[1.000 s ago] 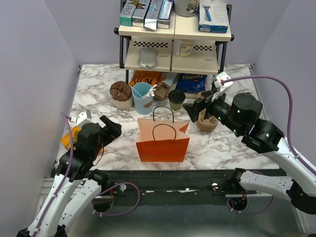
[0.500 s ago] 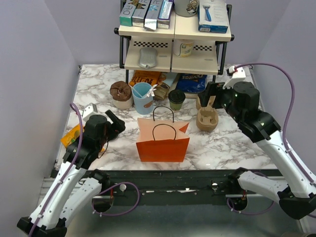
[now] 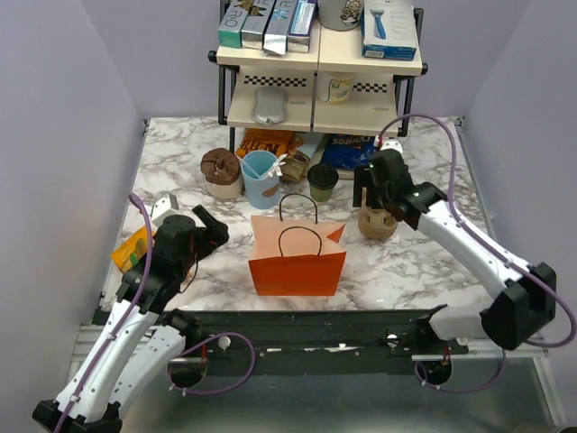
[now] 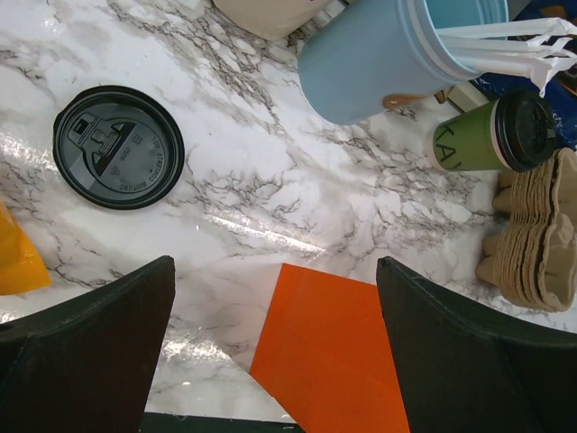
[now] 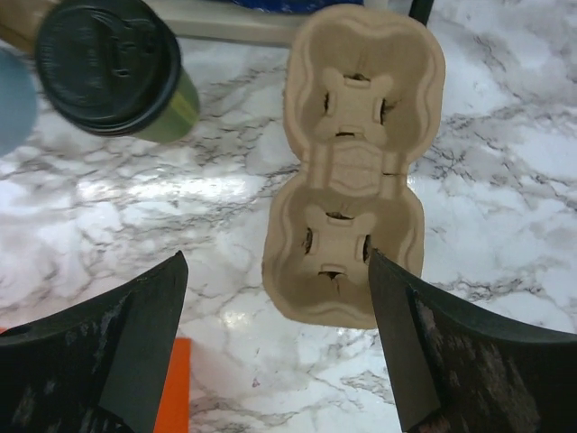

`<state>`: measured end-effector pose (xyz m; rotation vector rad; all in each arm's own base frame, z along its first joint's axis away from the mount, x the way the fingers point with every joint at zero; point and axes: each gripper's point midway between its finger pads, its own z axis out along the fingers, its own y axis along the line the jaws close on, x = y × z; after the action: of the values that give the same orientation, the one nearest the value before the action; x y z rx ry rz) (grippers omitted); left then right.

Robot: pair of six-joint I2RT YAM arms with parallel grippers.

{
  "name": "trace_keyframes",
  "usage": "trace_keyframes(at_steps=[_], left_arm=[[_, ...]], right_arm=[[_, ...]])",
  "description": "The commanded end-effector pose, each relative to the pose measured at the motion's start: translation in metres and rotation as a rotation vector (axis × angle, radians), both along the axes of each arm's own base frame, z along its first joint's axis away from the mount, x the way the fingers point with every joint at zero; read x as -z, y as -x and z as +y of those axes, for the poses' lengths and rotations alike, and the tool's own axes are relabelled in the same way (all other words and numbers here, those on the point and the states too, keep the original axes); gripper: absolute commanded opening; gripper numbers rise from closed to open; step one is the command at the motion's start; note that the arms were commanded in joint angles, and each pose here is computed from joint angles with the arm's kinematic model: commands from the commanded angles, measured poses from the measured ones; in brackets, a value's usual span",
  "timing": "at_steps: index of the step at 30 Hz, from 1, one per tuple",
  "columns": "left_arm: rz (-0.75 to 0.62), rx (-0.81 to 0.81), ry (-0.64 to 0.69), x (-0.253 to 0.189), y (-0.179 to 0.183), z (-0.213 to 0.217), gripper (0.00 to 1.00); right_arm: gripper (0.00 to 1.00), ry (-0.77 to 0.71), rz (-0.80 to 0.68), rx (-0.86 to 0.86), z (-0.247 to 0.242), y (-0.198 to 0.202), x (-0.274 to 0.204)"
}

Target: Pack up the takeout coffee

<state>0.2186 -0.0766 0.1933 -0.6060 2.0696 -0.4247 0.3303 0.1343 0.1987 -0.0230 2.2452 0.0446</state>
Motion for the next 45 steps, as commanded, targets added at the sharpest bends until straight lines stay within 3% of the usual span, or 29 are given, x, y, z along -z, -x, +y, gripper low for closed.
trace_keyframes(at_steps=[1, 8, 13, 21, 40, 45], left_arm=[[0.006, -0.025, -0.018, 0.008, 0.003, 0.007, 0.99], [0.006, -0.024, -0.038, 0.007, 0.003, 0.009, 0.99], [0.003, -0.032, -0.041, 0.008, 0.003, 0.011, 0.99], [0.001, -0.028, -0.041, 0.008, 0.002, 0.010, 0.99], [0.003, -0.024, -0.041, 0.011, 0.002, 0.009, 0.99], [0.008, -0.022, -0.044, 0.012, 0.002, 0.009, 0.99]], right_arm=[[0.86, 0.123, 0.059, 0.126, -0.017, -0.024, 0.023], [0.64, 0.239, 0.084, 0.010, -0.014, -0.072, 0.041], [0.57, 0.320, 0.075, -0.131, -0.011, -0.086, 0.049], [0.56, 0.269, 0.102, -0.251, 0.005, -0.091, 0.059], [0.48, 0.274, 0.166, -0.198, -0.007, -0.099, 0.078], [0.41, 0.262, 0.176, -0.184, -0.007, -0.099, 0.081]])
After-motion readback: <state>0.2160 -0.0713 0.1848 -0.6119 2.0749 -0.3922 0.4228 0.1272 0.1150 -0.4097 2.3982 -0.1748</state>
